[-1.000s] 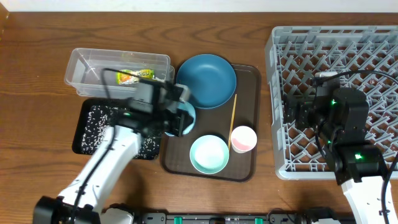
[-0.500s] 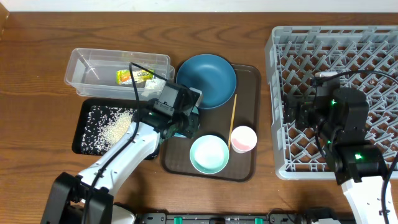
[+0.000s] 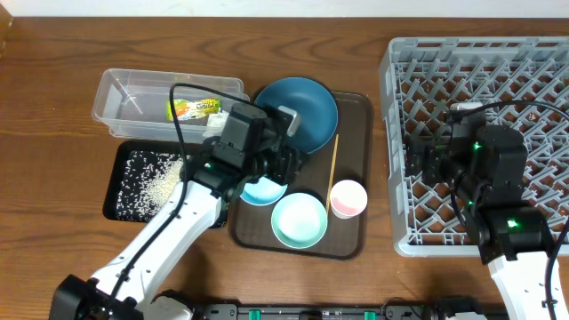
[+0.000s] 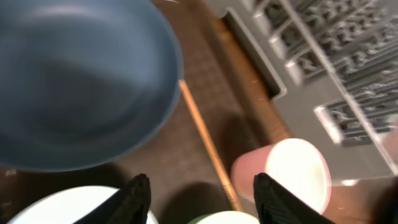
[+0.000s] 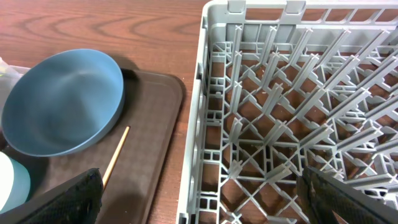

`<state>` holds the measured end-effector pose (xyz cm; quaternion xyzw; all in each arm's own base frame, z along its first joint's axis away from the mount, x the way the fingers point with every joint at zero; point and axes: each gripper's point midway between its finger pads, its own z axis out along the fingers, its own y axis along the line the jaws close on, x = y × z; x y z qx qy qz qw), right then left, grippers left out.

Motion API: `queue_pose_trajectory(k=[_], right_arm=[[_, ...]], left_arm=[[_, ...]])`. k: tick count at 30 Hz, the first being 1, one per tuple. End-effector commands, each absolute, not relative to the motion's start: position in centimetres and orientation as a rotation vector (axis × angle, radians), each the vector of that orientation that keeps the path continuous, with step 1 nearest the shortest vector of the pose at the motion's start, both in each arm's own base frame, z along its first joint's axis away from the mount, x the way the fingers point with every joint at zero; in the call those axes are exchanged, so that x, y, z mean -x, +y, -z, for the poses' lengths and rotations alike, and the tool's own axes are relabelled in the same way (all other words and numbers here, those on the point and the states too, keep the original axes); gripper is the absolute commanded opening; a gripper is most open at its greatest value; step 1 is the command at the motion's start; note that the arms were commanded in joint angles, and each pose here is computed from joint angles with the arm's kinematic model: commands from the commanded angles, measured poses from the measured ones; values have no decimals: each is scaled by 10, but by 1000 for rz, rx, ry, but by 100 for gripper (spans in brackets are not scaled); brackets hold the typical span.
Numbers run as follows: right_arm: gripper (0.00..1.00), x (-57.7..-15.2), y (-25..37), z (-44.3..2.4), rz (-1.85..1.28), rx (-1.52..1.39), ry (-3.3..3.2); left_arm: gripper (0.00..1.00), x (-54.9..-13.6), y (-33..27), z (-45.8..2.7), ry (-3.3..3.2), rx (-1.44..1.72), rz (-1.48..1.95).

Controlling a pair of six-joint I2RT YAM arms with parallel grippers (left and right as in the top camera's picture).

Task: Sort waste into correct bins and load items into the dishwasher rack
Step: 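Grasp the pink cup with the left gripper and lift it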

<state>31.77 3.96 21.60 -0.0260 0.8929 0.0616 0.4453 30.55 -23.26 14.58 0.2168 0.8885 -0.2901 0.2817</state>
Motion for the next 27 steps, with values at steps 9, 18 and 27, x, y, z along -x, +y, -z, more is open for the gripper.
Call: queue_pose_trajectory(k=[9,18,27], right_arm=[[99,-321,40,-225,-156,62,2193],[99,-321,40,-225,-156,62,2194],[99,-320,40,-224,-155,63,2196]], left_arm=[[57,-271,-279,-123,2425,-762,786],[56,-258,-296,-76,2509,-851,667],[6,-272,-292,-62,2521,-814,568]])
